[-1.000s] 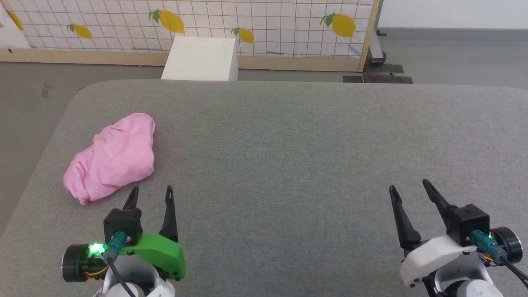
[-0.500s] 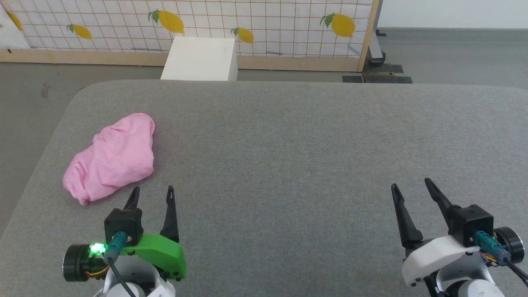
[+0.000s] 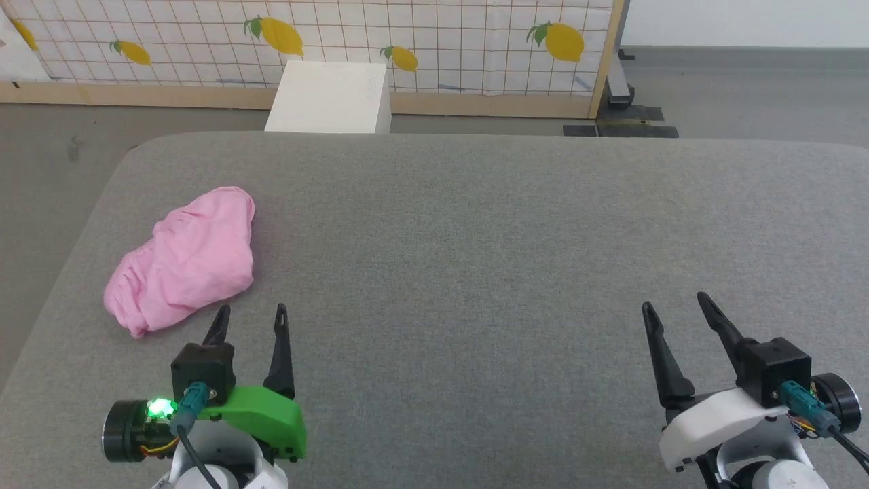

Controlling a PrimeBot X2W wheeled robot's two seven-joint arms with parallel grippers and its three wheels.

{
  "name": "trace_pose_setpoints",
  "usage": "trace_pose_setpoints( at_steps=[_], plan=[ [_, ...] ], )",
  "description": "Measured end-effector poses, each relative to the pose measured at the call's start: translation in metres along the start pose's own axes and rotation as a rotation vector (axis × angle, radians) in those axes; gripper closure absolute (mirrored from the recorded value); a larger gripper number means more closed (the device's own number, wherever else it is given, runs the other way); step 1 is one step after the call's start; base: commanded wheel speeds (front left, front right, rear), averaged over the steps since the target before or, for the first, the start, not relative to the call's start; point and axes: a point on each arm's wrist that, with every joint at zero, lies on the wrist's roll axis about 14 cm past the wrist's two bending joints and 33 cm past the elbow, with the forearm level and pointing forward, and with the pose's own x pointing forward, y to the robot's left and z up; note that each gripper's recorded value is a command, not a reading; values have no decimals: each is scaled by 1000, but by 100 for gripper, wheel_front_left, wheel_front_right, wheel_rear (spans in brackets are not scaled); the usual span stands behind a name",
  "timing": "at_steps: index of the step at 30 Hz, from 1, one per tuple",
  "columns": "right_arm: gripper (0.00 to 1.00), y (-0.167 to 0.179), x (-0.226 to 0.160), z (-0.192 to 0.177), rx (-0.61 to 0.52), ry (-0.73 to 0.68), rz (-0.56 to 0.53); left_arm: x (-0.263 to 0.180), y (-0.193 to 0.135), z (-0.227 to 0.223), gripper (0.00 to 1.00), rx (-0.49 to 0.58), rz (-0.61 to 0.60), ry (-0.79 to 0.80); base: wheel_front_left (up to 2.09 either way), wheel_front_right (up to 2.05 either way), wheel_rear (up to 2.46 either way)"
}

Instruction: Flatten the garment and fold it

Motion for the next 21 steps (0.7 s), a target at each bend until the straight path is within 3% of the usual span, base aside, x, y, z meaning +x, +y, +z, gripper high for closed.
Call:
trace_pose_setpoints(
  at_steps=[21],
  plan=[
    [0, 2, 0, -1, 10, 3, 4, 0, -6, -2, 0, -3, -26, 7, 0, 0, 0]
  ],
)
